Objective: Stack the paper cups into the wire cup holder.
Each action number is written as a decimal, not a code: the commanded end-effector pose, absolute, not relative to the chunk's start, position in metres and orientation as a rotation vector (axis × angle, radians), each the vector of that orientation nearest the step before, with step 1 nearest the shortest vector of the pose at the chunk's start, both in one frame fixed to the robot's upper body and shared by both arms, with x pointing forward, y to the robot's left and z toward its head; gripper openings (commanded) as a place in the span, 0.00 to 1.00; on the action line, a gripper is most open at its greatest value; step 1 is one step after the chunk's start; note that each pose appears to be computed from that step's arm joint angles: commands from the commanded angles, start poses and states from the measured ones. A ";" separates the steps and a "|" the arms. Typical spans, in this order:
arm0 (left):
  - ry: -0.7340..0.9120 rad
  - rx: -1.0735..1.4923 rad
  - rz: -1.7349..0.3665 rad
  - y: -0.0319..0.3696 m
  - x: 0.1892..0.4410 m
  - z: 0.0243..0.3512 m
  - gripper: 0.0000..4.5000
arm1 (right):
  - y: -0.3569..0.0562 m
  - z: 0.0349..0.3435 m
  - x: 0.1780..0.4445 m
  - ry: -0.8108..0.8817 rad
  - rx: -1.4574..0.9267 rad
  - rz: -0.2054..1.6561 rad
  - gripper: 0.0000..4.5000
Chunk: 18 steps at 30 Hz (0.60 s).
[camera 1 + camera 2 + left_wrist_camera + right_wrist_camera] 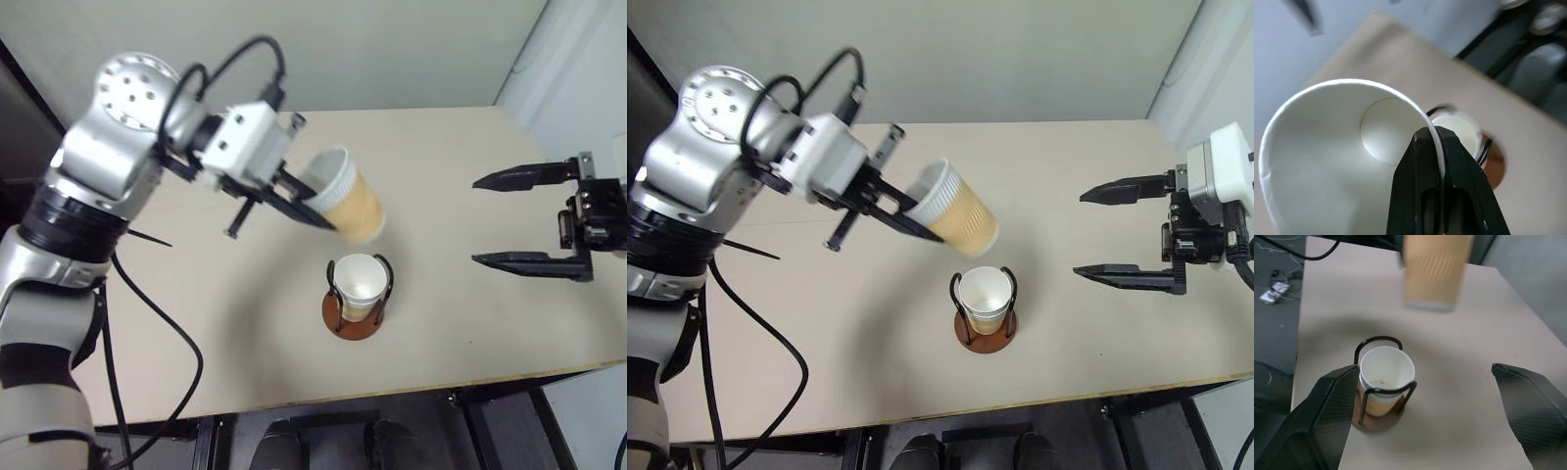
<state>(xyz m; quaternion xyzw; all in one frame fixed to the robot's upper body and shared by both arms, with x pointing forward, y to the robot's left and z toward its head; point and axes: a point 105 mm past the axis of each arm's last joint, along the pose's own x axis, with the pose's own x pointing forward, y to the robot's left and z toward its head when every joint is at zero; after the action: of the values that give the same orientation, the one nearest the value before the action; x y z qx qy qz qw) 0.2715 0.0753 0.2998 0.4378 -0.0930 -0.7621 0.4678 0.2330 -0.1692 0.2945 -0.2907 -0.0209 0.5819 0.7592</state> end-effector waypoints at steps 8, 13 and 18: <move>-0.168 1.326 -1.988 0.068 0.272 0.264 0.01 | -0.168 0.302 0.221 -0.084 -0.685 1.202 1.00; -0.151 1.335 -2.012 0.063 0.272 0.254 0.01 | -0.169 0.301 0.220 -0.079 -0.686 1.194 1.00; -0.121 1.404 -1.986 0.061 0.279 0.244 0.28 | -0.167 0.301 0.221 -0.082 -0.690 1.197 1.00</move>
<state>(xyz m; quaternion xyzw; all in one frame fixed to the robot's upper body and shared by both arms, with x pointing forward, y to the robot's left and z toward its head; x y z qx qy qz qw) 0.2797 0.0584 0.2373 0.5273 -0.0399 -0.7700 0.3570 0.2260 -0.1685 0.2905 -0.2966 -0.0184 0.5592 0.7739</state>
